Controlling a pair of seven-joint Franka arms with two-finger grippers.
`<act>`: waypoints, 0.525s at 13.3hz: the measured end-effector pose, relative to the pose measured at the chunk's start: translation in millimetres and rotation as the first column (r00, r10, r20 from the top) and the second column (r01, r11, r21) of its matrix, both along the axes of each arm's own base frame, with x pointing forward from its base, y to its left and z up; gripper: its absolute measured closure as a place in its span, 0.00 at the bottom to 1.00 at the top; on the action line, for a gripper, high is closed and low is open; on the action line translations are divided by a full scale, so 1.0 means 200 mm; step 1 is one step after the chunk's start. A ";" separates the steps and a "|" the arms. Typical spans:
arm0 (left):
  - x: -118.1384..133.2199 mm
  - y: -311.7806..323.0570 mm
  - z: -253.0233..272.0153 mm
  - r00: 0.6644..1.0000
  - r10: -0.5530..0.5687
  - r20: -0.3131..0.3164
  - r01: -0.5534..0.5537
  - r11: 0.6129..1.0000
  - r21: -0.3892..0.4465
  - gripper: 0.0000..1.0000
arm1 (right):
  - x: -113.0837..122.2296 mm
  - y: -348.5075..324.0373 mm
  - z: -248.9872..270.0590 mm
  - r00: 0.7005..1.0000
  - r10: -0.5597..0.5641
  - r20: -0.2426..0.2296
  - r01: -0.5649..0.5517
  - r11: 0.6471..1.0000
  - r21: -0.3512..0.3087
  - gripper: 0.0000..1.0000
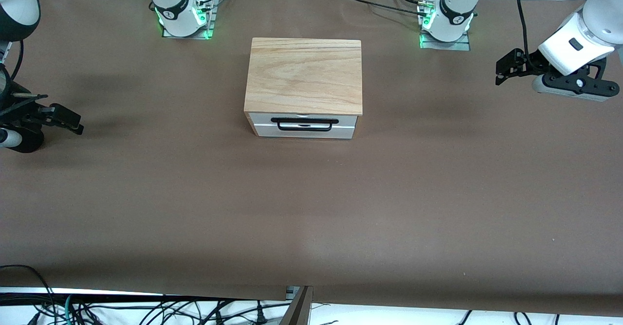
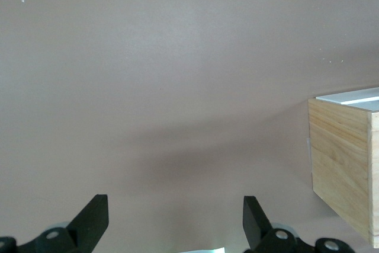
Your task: Pull top drawer with both arms simultaneously
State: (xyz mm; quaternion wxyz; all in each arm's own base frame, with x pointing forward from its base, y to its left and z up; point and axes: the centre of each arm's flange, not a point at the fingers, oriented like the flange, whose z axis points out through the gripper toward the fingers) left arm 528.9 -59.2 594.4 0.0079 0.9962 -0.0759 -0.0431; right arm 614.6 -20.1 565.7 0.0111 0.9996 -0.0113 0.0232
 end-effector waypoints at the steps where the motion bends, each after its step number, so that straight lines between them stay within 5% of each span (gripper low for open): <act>1: 0.00 0.00 -0.01 1.000 0.000 -0.002 0.000 1.000 0.000 0.00 | 0.00 0.00 0.00 1.000 0.000 -0.001 0.000 1.000 0.000 0.00; 7: 0.01 0.00 -0.01 1.000 0.000 -0.001 0.000 1.000 0.000 0.00 | 0.00 0.01 0.00 1.000 0.002 -0.002 -0.002 1.000 0.000 0.00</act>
